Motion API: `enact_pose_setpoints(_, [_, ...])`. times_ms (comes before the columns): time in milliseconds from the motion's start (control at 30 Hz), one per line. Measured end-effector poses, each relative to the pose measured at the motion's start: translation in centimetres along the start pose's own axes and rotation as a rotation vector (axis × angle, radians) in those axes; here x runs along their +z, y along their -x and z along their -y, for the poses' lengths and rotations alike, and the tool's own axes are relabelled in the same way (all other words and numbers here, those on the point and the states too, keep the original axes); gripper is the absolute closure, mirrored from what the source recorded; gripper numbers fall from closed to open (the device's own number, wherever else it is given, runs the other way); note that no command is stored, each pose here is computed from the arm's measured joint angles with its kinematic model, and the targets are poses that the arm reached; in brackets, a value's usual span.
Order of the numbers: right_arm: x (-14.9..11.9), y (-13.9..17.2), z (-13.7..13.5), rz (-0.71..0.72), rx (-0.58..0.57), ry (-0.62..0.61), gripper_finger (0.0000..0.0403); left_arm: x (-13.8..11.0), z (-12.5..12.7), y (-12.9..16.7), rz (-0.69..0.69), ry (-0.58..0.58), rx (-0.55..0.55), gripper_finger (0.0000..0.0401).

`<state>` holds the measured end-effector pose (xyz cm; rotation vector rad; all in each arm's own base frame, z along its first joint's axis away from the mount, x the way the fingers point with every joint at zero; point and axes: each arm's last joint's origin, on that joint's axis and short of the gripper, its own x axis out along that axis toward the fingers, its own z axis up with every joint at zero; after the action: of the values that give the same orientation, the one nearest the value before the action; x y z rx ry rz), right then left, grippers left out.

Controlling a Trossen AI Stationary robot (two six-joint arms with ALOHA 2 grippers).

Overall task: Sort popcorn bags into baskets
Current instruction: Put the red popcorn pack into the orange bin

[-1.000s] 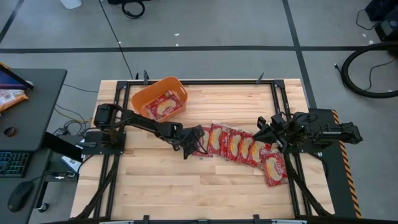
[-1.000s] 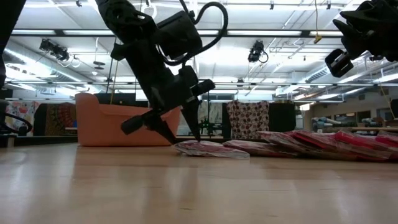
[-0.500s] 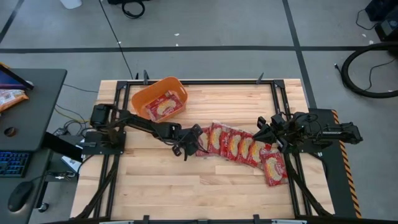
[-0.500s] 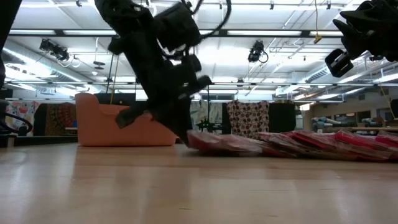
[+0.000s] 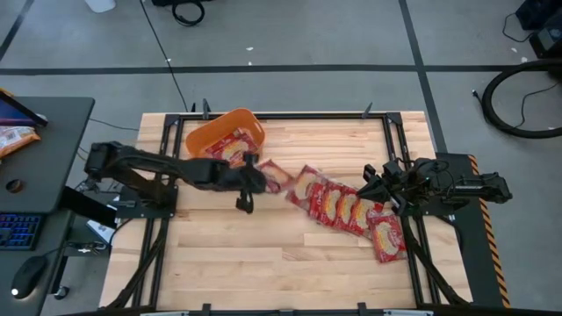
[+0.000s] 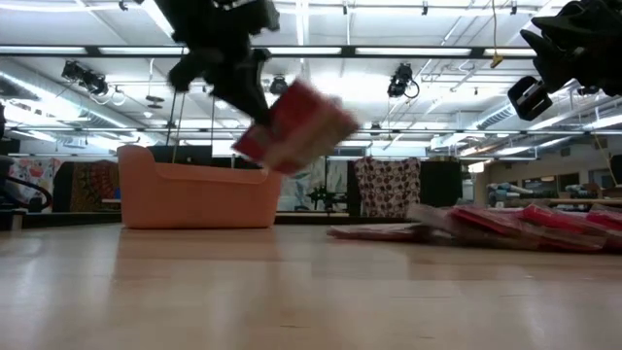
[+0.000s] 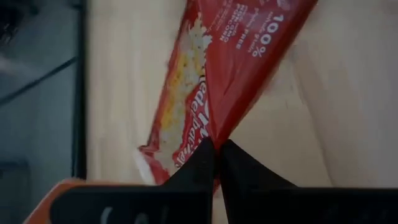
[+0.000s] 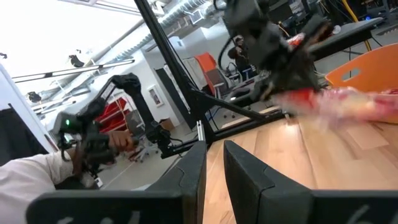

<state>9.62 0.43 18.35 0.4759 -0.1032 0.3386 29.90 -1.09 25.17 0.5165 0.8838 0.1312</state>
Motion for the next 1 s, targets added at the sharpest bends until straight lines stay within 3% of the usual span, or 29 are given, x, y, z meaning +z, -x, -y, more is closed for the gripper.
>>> enact_pose_setpoints(100, [0.0, 0.0, 0.0, 0.001, 0.000, 0.000, 0.0341, 0.2, -1.4, 2.3, 0.083, 0.156, 0.055, 0.0387])
enact_pose_setpoints(200, [0.0, 0.0, 0.0, 0.001, 0.001, 0.001, 0.0341, -0.1, -3.1, 4.1, 0.109, 0.324, 0.187, 0.0387])
enact_pose_setpoints(367, [0.0, 0.0, 0.0, 0.004, 0.003, 0.002, 0.0341, -2.3, -4.8, 4.9, -0.026, 0.524, 0.398, 0.0387])
enact_pose_setpoints(633, [0.2, 0.0, -0.1, 0.021, 0.012, 0.009, 0.0341, -6.3, -6.3, 2.7, -0.330, 0.779, 0.402, 0.0383])
enact_pose_setpoints(1000, [0.3, 0.0, -0.1, 0.027, 0.015, 0.012, 0.0341, -9.8, -7.6, -2.8, -0.643, 0.820, 0.377, 0.0380])
